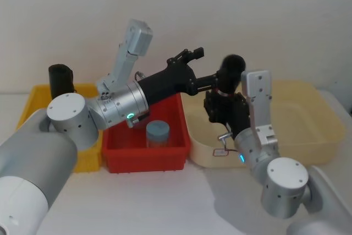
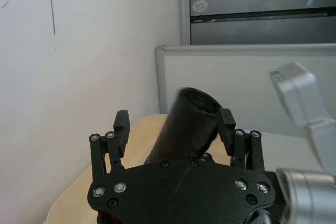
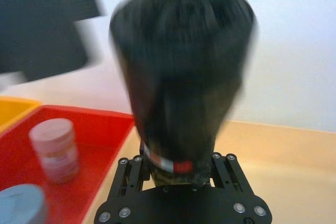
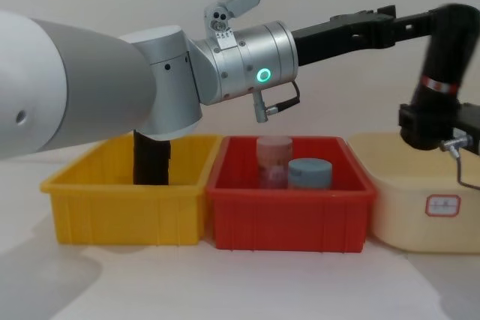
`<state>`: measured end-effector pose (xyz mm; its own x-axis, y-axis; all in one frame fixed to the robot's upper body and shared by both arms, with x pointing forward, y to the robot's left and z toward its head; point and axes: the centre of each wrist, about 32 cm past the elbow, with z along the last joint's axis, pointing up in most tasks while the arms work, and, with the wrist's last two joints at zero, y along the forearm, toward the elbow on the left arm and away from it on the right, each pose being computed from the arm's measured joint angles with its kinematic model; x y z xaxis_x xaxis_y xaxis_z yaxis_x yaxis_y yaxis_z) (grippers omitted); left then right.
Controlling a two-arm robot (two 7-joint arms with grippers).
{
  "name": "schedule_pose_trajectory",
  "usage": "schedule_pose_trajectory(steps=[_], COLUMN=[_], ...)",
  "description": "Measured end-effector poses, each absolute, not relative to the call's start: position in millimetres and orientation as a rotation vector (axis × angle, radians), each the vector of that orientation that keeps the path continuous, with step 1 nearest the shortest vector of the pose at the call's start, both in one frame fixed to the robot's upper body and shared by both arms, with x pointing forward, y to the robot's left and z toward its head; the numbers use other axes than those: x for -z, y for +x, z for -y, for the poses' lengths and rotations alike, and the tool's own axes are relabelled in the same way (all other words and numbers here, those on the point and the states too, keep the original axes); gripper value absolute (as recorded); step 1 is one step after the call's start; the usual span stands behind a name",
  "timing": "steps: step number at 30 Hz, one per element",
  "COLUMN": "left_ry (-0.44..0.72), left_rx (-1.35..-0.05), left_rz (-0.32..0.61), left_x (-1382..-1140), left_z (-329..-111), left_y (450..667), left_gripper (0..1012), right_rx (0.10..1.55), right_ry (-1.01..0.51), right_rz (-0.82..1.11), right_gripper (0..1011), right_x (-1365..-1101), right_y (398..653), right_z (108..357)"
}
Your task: Pick up the garbage bag with the one hand and transfer it to the other hand.
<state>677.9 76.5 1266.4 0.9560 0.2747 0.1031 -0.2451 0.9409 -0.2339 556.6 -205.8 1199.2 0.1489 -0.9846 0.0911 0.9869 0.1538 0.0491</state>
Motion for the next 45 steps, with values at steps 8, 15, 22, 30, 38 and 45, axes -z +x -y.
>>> schedule_pose_trajectory(steps=[8,15,22,30,38,45], left_ry=[-0.221,-0.221,-0.221,-0.221,-0.223,-0.225], left_rx=[-0.266,-0.266,-0.266,-0.266,-0.27,-0.311], left_rz=[0.135,0.135,0.135,0.135,0.138,0.161], left_x=[-1266,-1266,-1266,-1266,-1267,-1268], left_z=[-76,-76,-76,-76,-77,-82], left_y=[678,678,678,678,677,673], left_gripper=[1000,1000,1000,1000,1000,1000], right_rx=[1.494,1.559,1.616,1.678,1.725,1.735], right_ry=[-0.018,-0.007,-0.008,-0.048,-0.109,-0.16], right_rz=[0.069,0.045,0.029,0.039,0.07,0.151], right_gripper=[546,546,546,681,900,1001], right_x=[-1208,-1217,-1223,-1228,-1229,-1233], right_y=[578,598,612,622,625,622], right_z=[221,236,250,263,274,283])
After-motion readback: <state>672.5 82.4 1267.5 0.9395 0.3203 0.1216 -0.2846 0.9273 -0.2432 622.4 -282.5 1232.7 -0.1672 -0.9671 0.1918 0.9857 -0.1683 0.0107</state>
